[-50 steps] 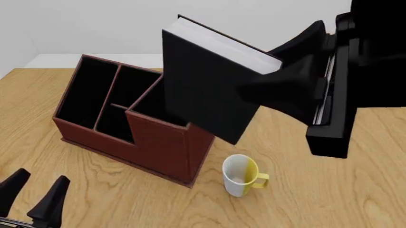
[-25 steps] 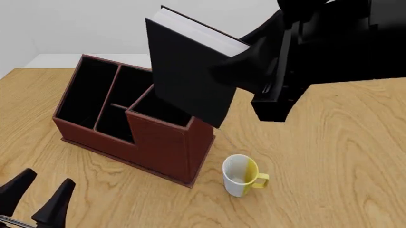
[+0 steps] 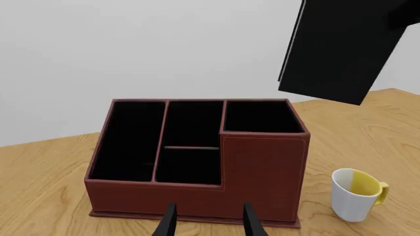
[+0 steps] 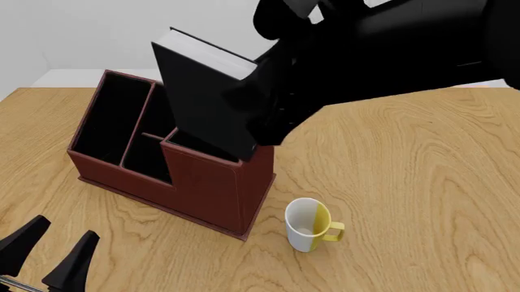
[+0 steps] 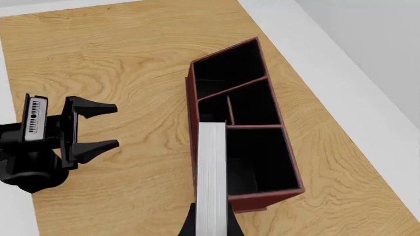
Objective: Pick up the book and place it in the right compartment of the caddy.
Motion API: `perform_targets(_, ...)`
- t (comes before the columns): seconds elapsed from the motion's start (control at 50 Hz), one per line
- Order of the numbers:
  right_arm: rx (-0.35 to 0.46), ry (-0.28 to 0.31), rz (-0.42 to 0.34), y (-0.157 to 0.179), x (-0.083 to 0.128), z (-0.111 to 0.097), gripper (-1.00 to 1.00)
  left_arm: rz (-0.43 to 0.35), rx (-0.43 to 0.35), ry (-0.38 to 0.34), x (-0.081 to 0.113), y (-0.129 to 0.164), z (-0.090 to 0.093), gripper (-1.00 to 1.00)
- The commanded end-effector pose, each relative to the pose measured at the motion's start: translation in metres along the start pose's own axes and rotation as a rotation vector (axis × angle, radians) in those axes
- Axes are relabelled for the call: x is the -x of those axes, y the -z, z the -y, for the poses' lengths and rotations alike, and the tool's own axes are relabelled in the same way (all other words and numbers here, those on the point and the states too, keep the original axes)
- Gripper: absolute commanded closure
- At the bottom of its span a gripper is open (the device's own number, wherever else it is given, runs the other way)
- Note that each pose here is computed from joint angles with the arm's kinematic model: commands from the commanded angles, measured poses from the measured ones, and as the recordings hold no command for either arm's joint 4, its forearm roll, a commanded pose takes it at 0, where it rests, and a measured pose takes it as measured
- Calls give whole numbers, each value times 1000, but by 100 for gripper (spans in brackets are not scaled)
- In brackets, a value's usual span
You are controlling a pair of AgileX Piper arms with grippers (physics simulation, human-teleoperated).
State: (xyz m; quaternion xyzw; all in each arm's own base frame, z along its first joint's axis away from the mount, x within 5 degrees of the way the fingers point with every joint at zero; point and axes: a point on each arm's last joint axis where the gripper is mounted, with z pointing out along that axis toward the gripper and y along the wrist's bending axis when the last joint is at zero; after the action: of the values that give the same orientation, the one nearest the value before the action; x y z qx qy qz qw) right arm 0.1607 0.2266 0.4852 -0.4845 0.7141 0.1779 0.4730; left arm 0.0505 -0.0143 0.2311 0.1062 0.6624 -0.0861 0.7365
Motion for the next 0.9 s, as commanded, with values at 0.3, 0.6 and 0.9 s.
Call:
perform_targets(0.3, -65, -33, -7, -27, 10, 25, 100, -5, 15, -9, -6, -1, -1, -100)
perform_targets(0.6, -99, -63, -12, -48, 11, 41, 100, -17, 35, -11, -17, -2, -1, -100)
perform_targets(0.9, -121, -81, -41, -83, 6, 55, 100, -25, 48, -8, -19, -2, -2, -100)
